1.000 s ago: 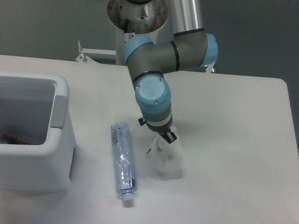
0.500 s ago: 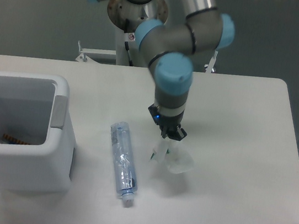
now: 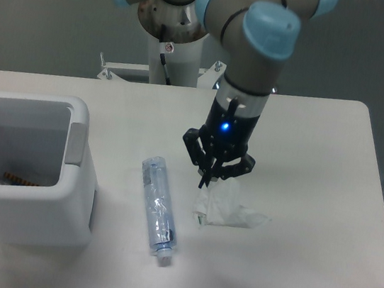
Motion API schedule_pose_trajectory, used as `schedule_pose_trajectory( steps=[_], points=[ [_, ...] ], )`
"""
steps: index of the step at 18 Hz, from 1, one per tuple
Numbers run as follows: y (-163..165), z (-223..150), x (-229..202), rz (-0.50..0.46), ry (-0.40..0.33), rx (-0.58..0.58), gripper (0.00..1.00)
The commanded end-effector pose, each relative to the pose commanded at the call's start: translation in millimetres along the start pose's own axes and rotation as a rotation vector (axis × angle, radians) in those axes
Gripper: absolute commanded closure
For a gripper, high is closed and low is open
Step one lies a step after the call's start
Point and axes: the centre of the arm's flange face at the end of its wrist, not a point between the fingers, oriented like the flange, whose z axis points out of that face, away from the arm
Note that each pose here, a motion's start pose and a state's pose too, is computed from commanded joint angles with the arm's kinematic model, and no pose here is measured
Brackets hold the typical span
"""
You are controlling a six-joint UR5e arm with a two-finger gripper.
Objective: Place the trash in the trash can
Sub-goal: 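Carry the tissue over the white bin and lower it inside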
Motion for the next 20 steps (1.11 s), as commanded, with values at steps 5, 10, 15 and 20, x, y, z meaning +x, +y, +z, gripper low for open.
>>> schedule_pose_trajectory(
  steps=[5, 10, 15, 20],
  points=[
    [-20, -46, 30, -0.136, -0.016, 0.079, 1.0],
    [-21, -62, 68, -0.136, 0.046, 0.111, 1.0],
    [-19, -52, 118, -0.113, 0.14, 0.099, 1.0],
    [-2, -13, 178, -0.048, 0.22, 0.023, 1.0]
  ],
)
